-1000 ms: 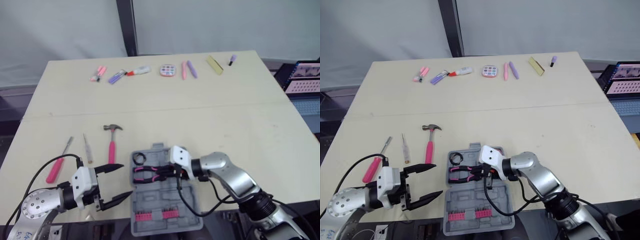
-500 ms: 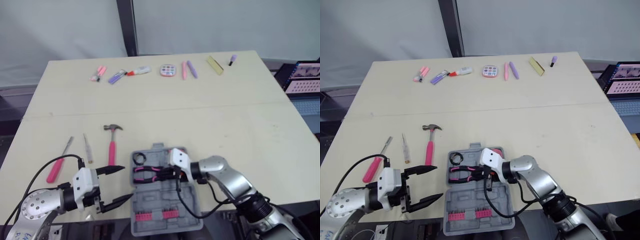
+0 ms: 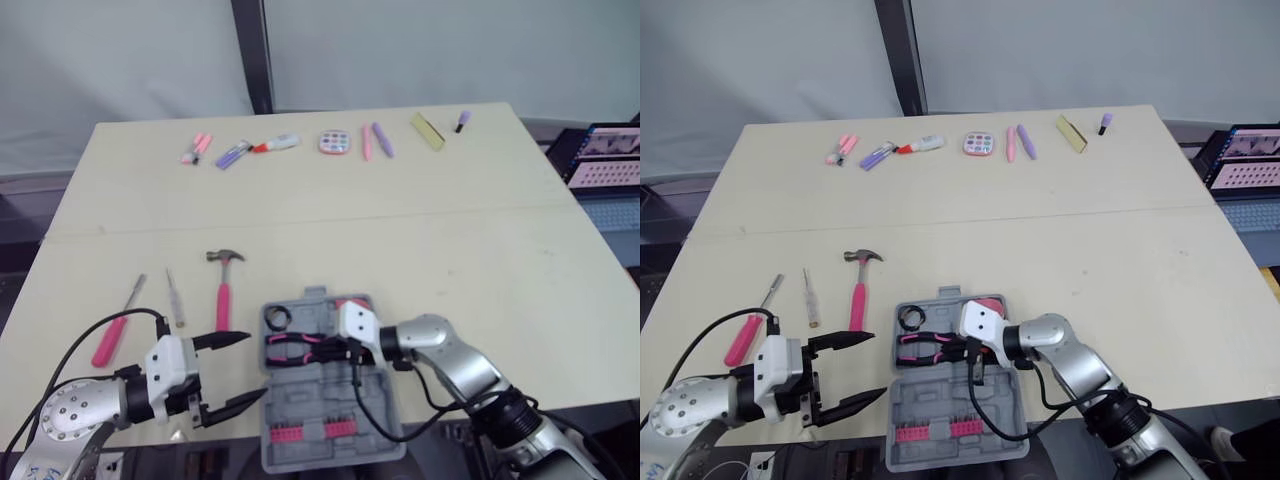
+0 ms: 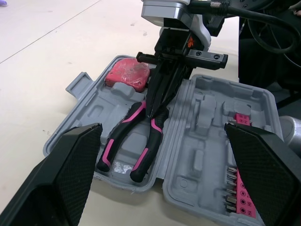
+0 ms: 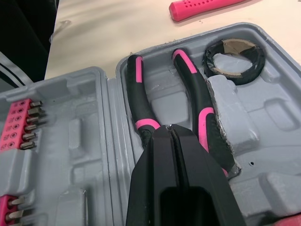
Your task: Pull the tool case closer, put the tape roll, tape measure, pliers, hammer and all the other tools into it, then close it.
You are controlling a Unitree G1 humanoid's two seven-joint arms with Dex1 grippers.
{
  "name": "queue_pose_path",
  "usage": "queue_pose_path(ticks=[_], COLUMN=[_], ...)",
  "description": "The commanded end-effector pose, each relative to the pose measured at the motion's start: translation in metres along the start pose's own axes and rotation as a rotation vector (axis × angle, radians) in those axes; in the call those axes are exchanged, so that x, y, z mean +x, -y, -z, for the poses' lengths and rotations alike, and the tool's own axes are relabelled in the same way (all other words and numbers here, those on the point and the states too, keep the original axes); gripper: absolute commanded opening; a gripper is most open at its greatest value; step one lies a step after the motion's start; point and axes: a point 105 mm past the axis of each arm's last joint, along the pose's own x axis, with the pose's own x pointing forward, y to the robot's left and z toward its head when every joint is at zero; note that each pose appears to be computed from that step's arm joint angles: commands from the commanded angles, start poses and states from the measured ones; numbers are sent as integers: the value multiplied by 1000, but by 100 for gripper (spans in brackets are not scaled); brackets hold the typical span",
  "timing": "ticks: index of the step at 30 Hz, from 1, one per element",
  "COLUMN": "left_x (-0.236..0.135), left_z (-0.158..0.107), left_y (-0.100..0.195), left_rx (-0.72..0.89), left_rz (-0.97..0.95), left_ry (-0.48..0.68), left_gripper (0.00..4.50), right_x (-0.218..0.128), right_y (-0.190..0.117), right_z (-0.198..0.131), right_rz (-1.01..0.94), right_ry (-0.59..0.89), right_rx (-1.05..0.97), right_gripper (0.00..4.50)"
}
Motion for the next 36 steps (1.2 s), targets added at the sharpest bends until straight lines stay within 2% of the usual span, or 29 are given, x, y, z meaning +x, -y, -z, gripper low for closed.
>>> queue_pose_path(ticks=[1,12,25,30,36], left_x=[0,3,6,7,15], left_z=[-6,-4,-2,-3,-3], left_y=[0,-1,1,0,-4], left_rx=[22,19,14,-8,-19], left_rz=[-4,-19,-26,-43,-51], left_ry=[12,23,32,51,72], left_gripper=[450,450,450,450,450], right_x=[2,-3,-5,-3,-17], right_y=[-6,-4,-8,-6,9], right_z=[39,69,79,62,10], right_rz=[5,23,29,47,106], right_ry=[-145,-295,-308,-215,-3], right_rx=[60,35,32,42,75], right_gripper=[5,5,5,5,5])
